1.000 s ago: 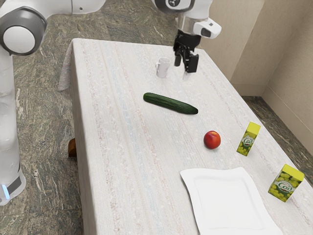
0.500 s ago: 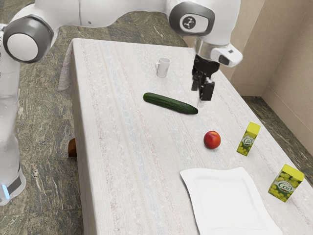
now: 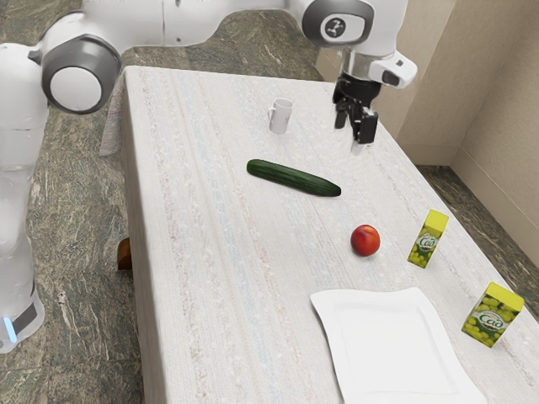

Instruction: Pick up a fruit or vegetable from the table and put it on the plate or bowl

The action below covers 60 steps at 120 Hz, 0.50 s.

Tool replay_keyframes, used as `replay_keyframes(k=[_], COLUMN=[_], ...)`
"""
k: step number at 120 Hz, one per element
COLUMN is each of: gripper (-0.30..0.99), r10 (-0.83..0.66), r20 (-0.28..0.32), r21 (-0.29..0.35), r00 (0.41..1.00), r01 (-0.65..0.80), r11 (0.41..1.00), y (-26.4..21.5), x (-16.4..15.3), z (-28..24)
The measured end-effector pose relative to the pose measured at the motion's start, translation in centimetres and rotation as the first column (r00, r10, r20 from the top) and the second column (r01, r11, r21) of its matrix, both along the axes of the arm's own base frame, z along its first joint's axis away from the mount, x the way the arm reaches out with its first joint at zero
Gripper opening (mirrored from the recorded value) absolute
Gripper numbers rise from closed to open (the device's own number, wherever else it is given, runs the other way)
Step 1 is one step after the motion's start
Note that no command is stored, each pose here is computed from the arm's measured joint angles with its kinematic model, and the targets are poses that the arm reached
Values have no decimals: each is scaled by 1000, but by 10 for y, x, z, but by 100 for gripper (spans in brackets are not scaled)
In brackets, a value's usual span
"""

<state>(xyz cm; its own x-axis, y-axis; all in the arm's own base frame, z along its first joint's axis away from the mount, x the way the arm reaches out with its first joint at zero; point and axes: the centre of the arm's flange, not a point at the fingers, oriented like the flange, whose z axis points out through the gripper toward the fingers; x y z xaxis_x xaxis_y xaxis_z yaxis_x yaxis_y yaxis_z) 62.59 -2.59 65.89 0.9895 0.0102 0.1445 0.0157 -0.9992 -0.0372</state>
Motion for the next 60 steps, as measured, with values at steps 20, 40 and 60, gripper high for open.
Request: replay_keyframes(k=[20, 40, 60], gripper=[69, 69, 69], r10=[19, 8, -3], r20=[-4, -55, -96], r21=[4, 0, -3], r00=[1000, 998, 995], r01=[-19, -8, 3], r11=[1000, 1000, 1000], y=[6, -2, -10], x=[48, 61, 68], z=[-27, -60, -88])
